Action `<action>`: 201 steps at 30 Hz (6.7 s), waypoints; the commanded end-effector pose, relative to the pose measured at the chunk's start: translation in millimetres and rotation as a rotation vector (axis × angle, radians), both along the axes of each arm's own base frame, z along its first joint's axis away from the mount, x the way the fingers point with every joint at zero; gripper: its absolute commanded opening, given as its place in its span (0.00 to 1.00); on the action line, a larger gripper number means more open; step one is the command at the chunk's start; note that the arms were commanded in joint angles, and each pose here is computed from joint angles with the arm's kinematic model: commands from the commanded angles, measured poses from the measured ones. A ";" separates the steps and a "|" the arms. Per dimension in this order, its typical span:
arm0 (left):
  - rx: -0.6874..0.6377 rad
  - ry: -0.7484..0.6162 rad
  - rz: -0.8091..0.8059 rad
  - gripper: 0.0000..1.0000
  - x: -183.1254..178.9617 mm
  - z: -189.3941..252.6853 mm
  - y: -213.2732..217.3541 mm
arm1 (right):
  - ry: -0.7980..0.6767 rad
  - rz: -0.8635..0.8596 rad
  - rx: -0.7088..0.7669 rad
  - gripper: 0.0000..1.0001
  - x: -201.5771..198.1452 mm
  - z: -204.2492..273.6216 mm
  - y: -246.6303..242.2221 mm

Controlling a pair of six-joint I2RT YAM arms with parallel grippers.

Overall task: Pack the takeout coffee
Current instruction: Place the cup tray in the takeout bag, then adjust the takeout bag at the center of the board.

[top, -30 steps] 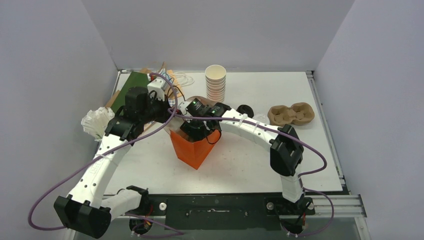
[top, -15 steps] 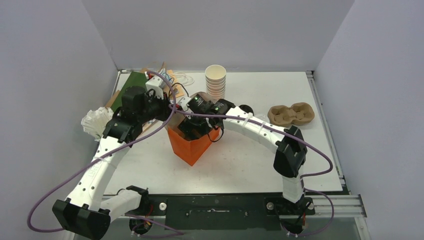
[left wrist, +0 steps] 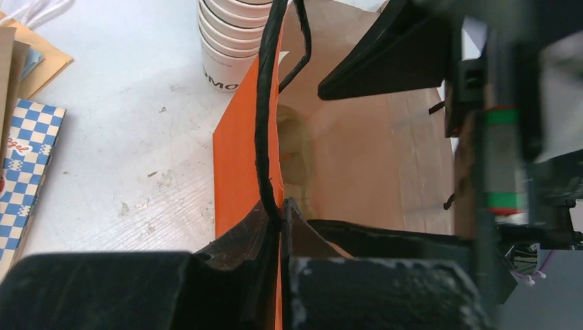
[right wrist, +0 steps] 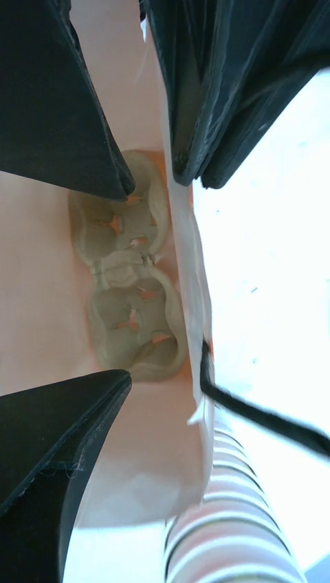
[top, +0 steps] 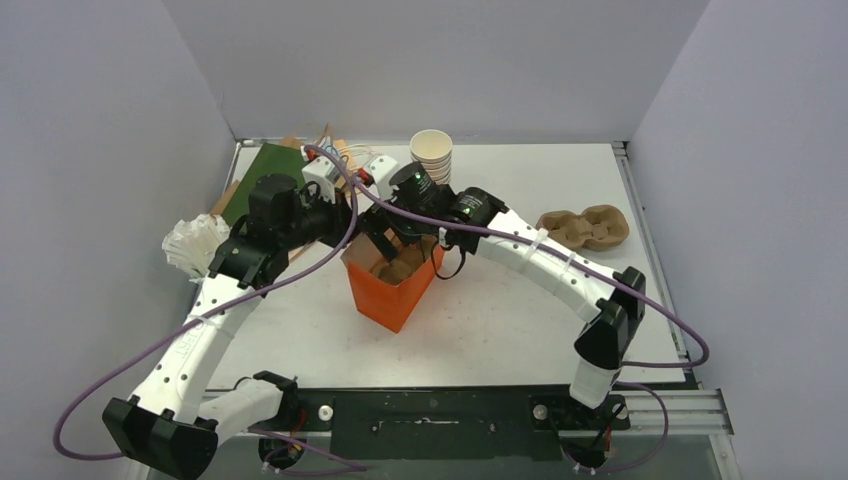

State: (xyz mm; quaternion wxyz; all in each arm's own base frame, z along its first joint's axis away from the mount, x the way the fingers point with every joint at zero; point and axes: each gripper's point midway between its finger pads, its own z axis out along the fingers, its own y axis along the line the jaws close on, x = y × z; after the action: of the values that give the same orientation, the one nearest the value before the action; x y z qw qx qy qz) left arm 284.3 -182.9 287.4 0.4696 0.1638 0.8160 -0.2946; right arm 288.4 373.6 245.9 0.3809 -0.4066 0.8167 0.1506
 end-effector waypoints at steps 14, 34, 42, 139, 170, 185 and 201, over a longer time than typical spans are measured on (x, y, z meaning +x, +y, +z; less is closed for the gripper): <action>-0.175 0.121 0.157 0.00 -13.2 5.7 2.4 | -0.224 -0.108 0.400 0.96 -4.7 150.1 -12.8; -0.085 -0.017 0.280 0.52 -2.2 56.9 33.3 | -0.082 -0.624 0.725 0.69 -24.4 188.8 -103.5; -0.026 -0.085 0.265 0.48 15.3 69.0 33.9 | -0.057 -0.611 0.666 0.53 -22.5 146.4 -94.2; 0.226 -0.037 -0.148 0.52 81.2 -17.8 -25.2 | -0.329 -0.109 0.326 0.00 -48.5 110.4 -26.1; 0.085 -0.261 -0.102 0.00 23.4 40.3 -52.0 | -0.290 0.083 0.225 0.00 -60.9 58.9 -40.0; 0.043 -0.230 -0.117 0.00 13.3 30.6 -70.6 | -0.280 0.091 0.090 0.00 -41.7 -17.9 -60.5; -0.051 -0.016 -0.005 0.00 14.7 -17.4 -64.8 | -0.156 0.211 -0.066 0.00 -56.5 -48.0 -60.6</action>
State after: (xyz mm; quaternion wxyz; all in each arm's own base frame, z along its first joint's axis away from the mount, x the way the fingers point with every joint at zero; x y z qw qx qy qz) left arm 289.9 -245.5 251.0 0.4529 0.1900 0.8221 -0.2879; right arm 235.1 310.6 190.8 0.4153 -0.5004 0.7495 0.1241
